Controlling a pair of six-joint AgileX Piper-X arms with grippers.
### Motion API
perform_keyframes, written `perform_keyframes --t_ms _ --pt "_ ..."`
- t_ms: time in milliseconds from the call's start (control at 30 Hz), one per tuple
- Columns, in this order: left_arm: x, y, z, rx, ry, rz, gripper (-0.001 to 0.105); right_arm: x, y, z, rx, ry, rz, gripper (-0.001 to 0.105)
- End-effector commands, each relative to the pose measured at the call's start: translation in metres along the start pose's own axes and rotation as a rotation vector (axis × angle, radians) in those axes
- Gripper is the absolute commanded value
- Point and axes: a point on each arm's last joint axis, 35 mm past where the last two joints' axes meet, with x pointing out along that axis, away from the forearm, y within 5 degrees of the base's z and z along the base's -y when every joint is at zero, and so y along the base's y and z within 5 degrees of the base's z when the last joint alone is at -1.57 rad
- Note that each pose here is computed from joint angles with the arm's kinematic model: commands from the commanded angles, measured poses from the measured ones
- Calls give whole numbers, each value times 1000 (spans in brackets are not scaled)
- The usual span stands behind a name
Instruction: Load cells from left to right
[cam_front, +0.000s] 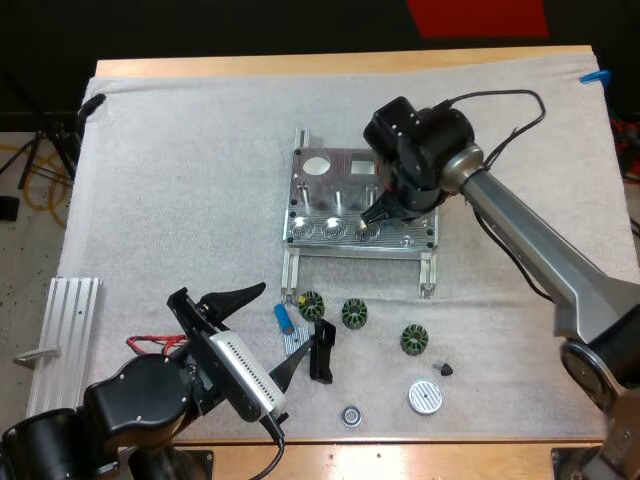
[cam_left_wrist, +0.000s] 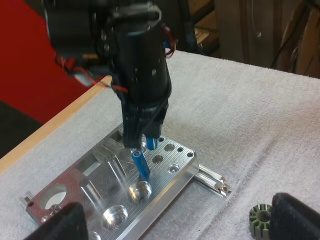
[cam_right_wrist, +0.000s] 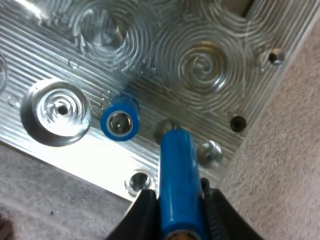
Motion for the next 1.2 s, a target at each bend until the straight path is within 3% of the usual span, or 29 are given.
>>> perform_keyframes --t_ms 0,233,367,567,667,1167 --pt "-2 1 2 -14 -14 20 72 -1 -2 1 -17 2 -7 0" --pt "-1 2 1 -24 -4 45 72 11 1 3 -31 30 9 0" --pt "4 4 -8 3 87 126 72 15 2 4 -37 34 32 0" --pt "14 2 -14 26 174 141 72 19 3 4 -39 49 42 0" --pt "19 1 -15 0 196 152 72 20 3 4 -39 50 43 0" --pt "21 0 -16 0 201 153 72 28 3 8 -47 51 11 0"
